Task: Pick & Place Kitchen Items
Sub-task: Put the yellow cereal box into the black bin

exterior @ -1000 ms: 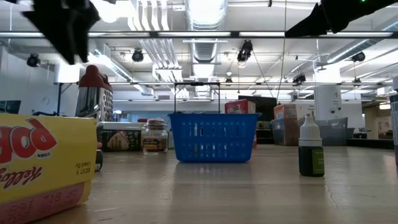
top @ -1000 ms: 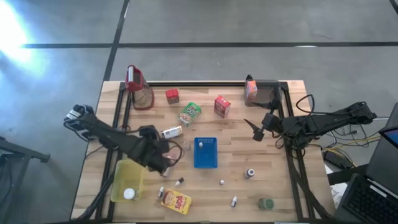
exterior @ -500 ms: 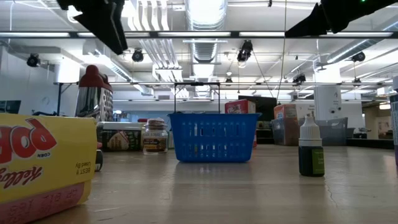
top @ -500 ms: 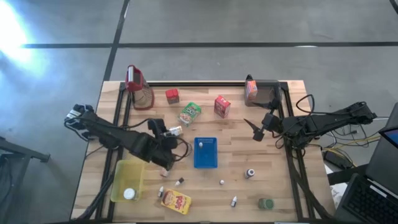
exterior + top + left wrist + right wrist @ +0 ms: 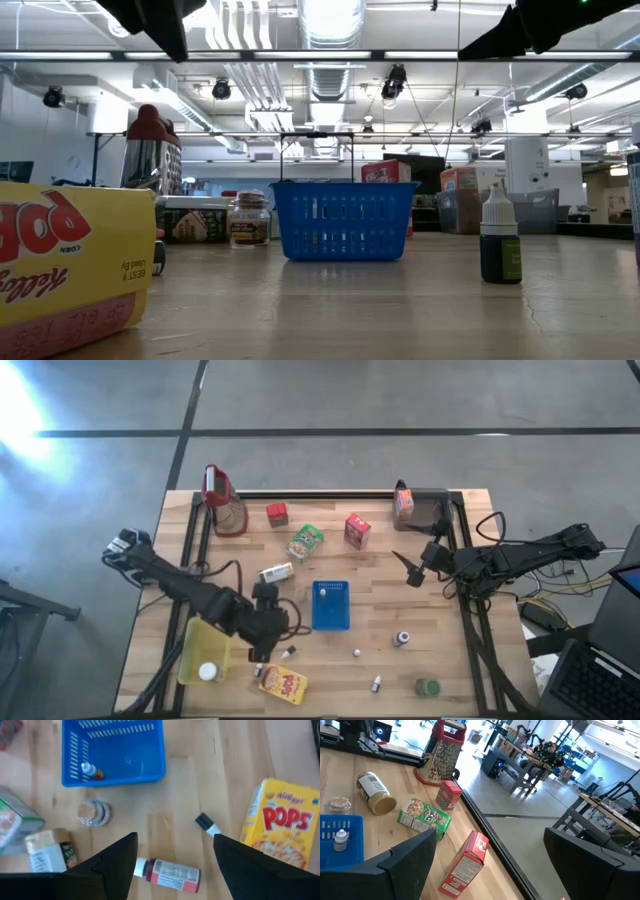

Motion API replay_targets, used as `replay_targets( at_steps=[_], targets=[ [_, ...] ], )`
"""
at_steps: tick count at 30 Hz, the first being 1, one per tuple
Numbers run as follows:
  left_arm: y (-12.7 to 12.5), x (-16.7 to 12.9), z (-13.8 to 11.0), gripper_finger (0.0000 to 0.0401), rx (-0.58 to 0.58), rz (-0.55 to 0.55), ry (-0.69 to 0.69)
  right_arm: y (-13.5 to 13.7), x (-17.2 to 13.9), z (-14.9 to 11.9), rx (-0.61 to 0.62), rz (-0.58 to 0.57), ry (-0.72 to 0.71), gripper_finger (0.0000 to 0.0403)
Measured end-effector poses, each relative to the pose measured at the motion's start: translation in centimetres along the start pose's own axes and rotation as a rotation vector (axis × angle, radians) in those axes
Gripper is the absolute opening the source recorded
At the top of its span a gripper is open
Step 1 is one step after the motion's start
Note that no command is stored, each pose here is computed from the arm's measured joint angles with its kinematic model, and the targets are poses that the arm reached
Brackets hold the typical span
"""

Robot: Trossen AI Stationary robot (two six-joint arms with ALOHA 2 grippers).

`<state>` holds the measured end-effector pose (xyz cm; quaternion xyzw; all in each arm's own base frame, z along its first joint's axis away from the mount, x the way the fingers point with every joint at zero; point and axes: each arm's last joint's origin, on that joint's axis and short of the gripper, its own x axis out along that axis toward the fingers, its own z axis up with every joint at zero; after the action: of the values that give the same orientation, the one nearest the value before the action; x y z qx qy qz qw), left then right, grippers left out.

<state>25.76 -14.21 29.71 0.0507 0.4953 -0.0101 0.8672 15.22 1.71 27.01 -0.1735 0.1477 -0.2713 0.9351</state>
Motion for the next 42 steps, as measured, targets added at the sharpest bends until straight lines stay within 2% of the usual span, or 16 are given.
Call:
replay_targets(
  at_steps=[5,10,24,28,34,42],
  targets=[
    [-1.7,-0.4,-0.8,0.0265,0.109,0.054,-0.037,0.0,0.0,0.0,0.000,0.000,0.000,0.0364],
    [-3.6,-0.5,-1.6,0.0265,0.149,0.043,-0.056,0.0,0.0,0.0,0.001,0.000,0.000,0.0364],
    [-6.7,1.3,-3.2,0.0265,0.064,0.013,0.045,0.0,0.0,0.0,0.001,0.000,0.000,0.0364],
    [-7.3,2.1,-3.0,0.0266,0.074,-0.020,0.052,0.0,0.0,0.0,0.001,0.000,0.000,0.0364],
    [-9.2,3.0,-1.7,0.0264,0.096,-0.165,-0.007,0.0,0.0,0.0,0.004,0.000,0.000,0.0364],
    [-9.8,3.1,-0.9,0.0263,0.111,-0.152,0.023,0.0,0.0,0.0,0.003,0.000,0.000,0.0364]
  ],
)
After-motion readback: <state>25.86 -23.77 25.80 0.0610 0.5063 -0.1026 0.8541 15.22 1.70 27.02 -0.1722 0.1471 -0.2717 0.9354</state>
